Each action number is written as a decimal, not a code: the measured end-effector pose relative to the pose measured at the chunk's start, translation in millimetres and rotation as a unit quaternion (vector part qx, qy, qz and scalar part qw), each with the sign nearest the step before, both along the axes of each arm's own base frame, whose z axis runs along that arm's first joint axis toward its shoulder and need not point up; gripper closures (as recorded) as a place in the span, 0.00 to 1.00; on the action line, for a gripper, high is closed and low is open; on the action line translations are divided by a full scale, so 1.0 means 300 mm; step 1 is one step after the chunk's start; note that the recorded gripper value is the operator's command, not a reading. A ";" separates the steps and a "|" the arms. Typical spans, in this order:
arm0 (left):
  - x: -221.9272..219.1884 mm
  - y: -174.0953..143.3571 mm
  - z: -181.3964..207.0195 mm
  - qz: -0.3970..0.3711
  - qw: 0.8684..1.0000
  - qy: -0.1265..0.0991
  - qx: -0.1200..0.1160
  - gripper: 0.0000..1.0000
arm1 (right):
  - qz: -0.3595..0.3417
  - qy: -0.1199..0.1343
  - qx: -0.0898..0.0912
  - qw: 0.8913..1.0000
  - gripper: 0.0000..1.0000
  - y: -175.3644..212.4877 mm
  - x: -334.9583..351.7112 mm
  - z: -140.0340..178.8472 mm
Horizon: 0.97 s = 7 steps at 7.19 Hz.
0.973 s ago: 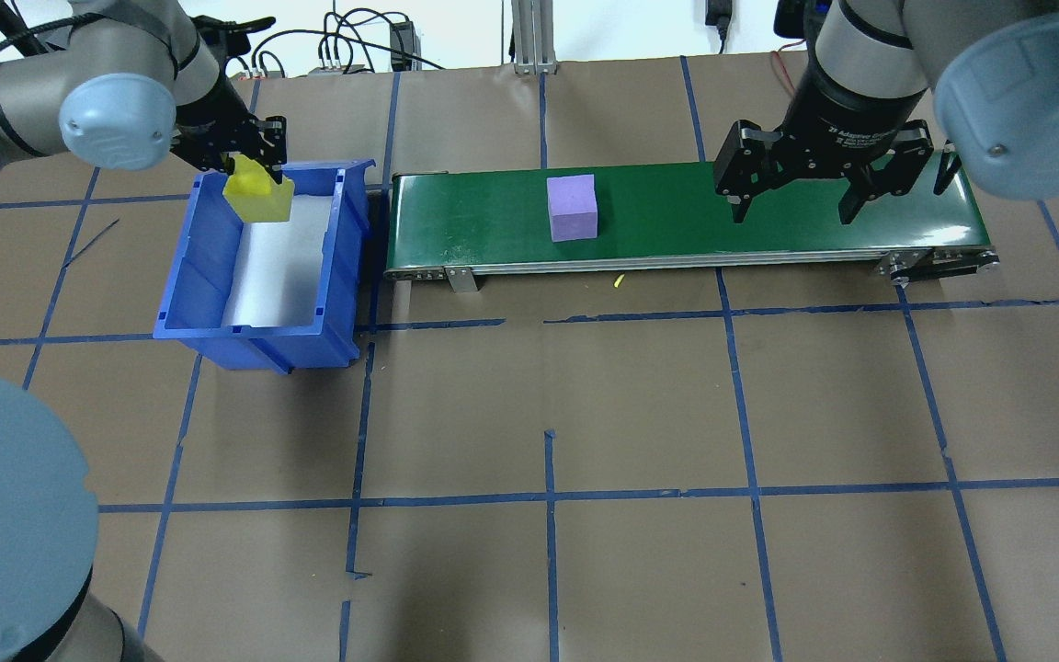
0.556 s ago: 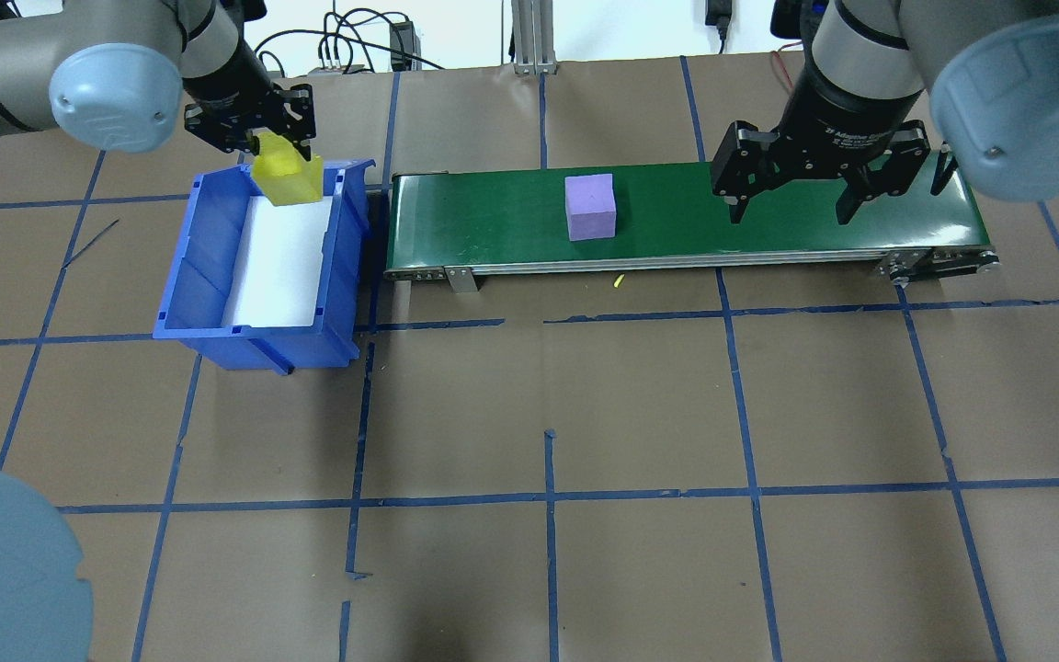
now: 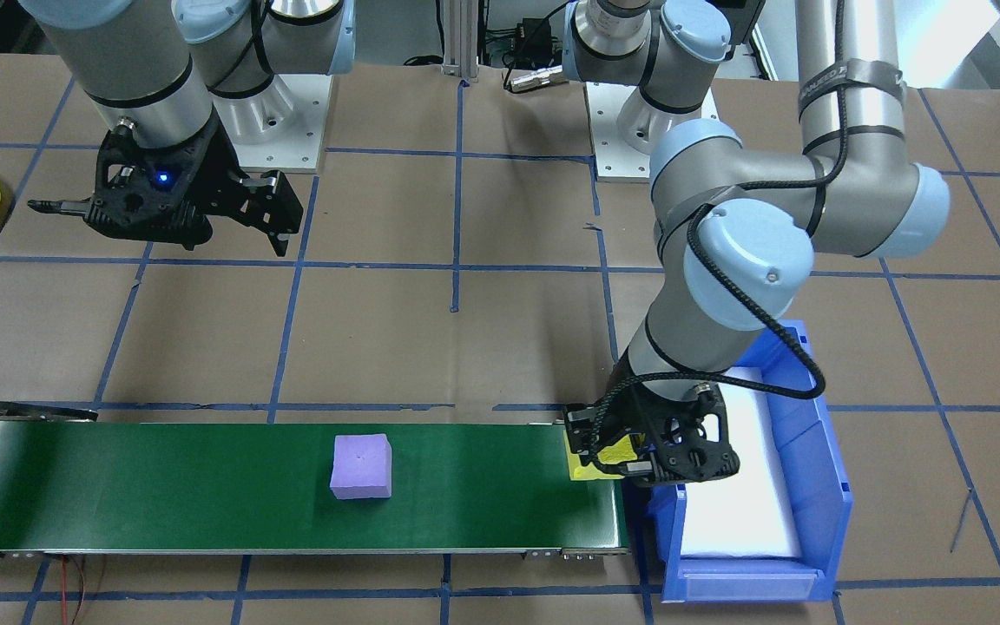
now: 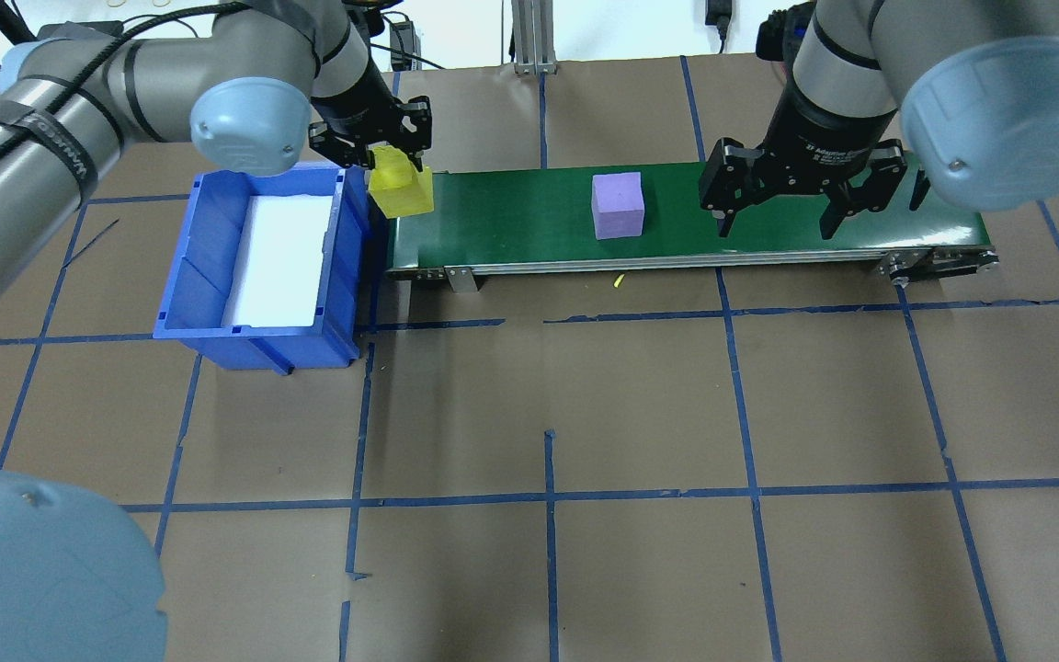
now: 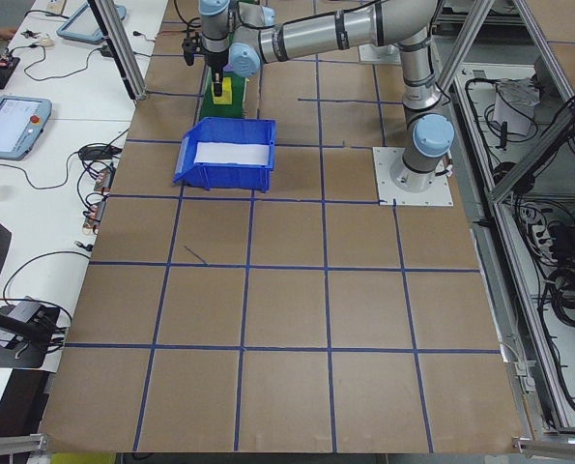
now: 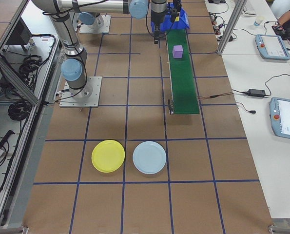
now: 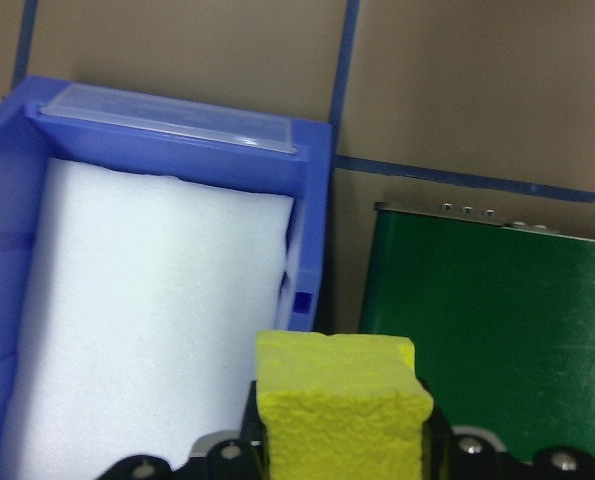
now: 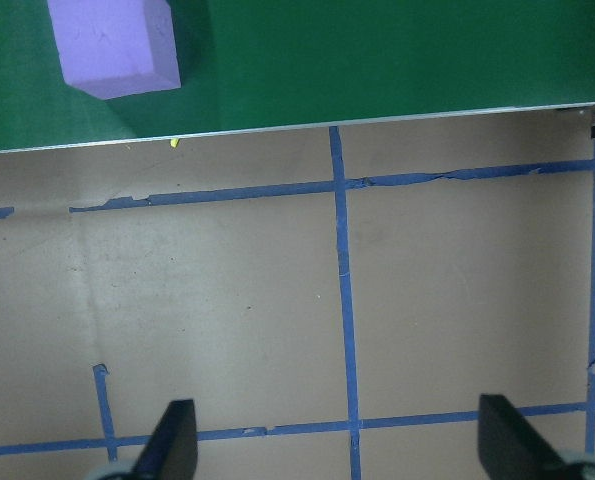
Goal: Move block left to right into plate
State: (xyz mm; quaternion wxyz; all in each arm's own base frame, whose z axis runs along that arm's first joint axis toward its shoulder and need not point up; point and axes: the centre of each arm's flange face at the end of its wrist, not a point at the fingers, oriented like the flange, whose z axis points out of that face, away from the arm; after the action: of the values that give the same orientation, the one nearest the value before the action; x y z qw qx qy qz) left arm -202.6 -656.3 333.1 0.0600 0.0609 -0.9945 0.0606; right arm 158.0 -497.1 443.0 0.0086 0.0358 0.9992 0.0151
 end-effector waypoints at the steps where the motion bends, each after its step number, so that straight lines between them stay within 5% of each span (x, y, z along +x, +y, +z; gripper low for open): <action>1: -0.029 -0.009 -0.062 -0.004 1.000 0.001 0.002 0.74 | -0.002 -0.008 0.009 1.000 0.00 -0.003 0.007 -0.063; 2: -0.041 -0.022 -0.112 -0.005 1.000 0.001 0.004 0.61 | -0.003 -0.011 0.007 1.000 0.00 -0.020 0.009 -0.126; 3: -0.045 -0.031 -0.150 -0.005 1.000 0.001 0.006 0.25 | -0.004 -0.009 0.003 1.000 0.00 -0.045 0.008 -0.180; 4: -0.047 -0.037 -0.175 -0.005 1.000 0.002 0.008 0.00 | -0.004 -0.008 0.010 1.000 0.00 -0.068 0.006 -0.237; 7: -0.048 -0.026 -0.117 -0.009 1.000 0.002 -0.009 0.00 | -0.005 -0.005 -0.025 1.000 0.00 -0.177 -0.003 -0.317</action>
State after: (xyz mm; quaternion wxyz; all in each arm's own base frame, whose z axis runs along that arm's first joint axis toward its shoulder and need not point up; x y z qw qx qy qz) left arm -217.1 -664.1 297.9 0.0628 0.0515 -0.9943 0.0691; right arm 157.0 -550.3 347.8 0.0148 0.0408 0.9990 -0.0093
